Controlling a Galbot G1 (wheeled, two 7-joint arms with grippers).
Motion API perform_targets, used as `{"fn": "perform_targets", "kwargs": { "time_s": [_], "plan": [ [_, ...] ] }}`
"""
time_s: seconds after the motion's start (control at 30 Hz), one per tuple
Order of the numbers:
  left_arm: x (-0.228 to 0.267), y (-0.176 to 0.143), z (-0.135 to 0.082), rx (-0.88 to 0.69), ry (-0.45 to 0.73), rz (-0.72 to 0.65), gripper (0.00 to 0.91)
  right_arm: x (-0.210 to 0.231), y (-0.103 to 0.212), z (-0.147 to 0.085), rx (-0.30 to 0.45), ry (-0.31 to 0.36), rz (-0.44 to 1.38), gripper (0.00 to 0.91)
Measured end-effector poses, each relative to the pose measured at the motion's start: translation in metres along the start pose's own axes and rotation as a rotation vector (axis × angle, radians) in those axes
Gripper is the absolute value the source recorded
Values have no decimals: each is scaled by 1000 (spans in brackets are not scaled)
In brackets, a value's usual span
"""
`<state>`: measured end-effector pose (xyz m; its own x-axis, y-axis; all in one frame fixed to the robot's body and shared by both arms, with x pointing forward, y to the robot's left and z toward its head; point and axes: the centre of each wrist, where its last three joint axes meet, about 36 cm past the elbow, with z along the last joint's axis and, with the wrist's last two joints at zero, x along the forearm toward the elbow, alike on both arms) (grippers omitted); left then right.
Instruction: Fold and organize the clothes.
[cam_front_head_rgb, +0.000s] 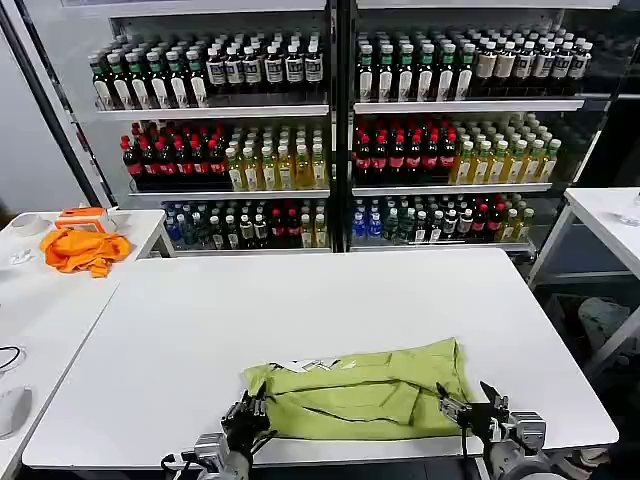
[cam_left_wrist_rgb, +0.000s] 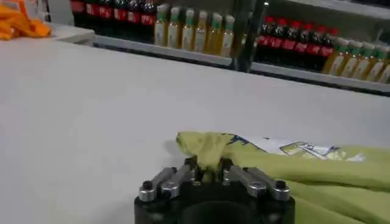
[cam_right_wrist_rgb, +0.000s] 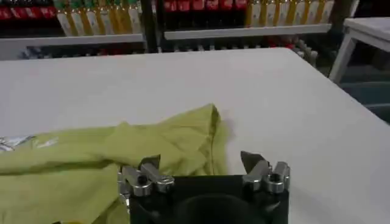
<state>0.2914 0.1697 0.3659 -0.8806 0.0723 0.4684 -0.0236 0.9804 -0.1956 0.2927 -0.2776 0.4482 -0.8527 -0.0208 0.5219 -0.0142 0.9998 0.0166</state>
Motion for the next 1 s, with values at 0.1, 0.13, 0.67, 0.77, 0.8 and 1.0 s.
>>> {"fn": "perform_targets", "kwargs": {
  "time_s": [0.1,0.13,0.67,0.77,0.8,1.0],
  "plan": [
    [2,8,-8,30,-4,-4,20,1,-2,-2,1,-4,3,907],
    [2,11,-11,39,-5,-9,20,1,-2,-2,2,-5,4,907],
    [28,112,-95,152,-130,-143,20,0,-5,-8,-3,-22,5,907],
    [35,114,-109,214,-148,-108,20,-1,-5,-9,-1,-23,4,907],
    [37,113,-113,235,-152,-93,20,-1,-5,-9,1,-23,4,907],
    [44,90,-128,407,-147,55,20,0,-6,-10,9,-24,5,907]
  ]
}}
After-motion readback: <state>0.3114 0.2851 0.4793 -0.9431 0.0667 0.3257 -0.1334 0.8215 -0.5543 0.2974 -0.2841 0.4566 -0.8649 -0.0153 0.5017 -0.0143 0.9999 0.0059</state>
